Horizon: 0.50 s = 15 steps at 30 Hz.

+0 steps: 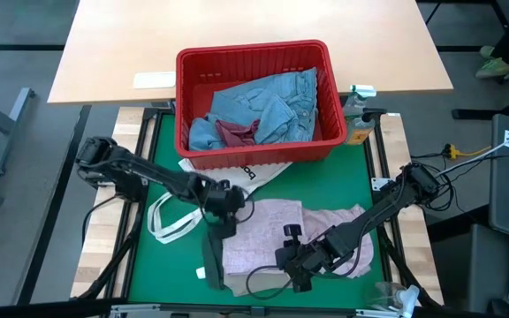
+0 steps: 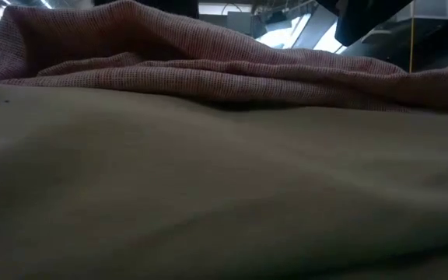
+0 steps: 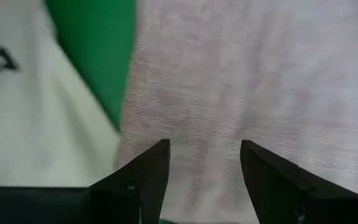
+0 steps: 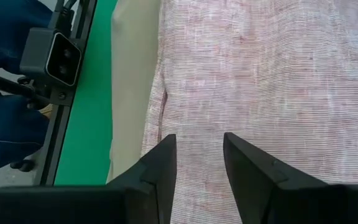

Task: Fold laundry
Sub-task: Fold the pink shirt

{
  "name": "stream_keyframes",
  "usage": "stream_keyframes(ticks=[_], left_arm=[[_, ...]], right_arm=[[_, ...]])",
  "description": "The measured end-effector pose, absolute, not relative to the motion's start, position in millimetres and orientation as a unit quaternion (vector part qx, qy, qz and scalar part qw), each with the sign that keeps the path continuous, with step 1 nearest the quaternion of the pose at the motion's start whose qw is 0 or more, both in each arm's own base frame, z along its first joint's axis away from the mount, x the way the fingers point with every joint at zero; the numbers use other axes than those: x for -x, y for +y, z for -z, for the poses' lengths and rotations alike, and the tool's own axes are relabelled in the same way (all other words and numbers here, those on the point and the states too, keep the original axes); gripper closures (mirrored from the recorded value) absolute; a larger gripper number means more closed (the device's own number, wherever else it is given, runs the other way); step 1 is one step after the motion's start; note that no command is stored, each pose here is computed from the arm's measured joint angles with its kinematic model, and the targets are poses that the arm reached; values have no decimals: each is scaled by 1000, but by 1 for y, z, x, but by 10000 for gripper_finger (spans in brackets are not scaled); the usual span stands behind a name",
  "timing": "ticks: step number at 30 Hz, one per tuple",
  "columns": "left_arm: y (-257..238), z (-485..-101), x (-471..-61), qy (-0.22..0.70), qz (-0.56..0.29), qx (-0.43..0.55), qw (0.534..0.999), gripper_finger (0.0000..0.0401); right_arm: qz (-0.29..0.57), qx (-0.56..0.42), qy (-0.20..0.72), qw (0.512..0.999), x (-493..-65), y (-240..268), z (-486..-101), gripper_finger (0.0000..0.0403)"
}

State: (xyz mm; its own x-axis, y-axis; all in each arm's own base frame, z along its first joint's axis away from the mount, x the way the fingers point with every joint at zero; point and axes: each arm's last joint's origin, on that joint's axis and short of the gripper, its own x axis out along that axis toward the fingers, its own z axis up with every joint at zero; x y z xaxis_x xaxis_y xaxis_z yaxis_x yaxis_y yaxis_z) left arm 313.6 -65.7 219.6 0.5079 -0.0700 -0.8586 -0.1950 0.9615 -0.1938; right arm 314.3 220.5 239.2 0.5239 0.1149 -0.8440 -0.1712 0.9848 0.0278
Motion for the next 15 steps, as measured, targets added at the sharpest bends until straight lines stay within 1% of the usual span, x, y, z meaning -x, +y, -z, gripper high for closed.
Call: stream_keyframes(ticks=[5,7,10,15], left_arm=[[-48,-247,-304,491,61,229,838,211],[-42,-259,-296,480,75,246,839,211],[-35,-277,-282,460,53,240,853,211],[-38,-296,-243,461,-33,184,868,211]], right_arm=[[-91,27,490,866,-313,221,-238,272],[-89,30,496,864,-312,220,-238,272],[-86,29,500,861,-311,219,-237,272],[-77,18,505,860,-311,219,-237,272]])
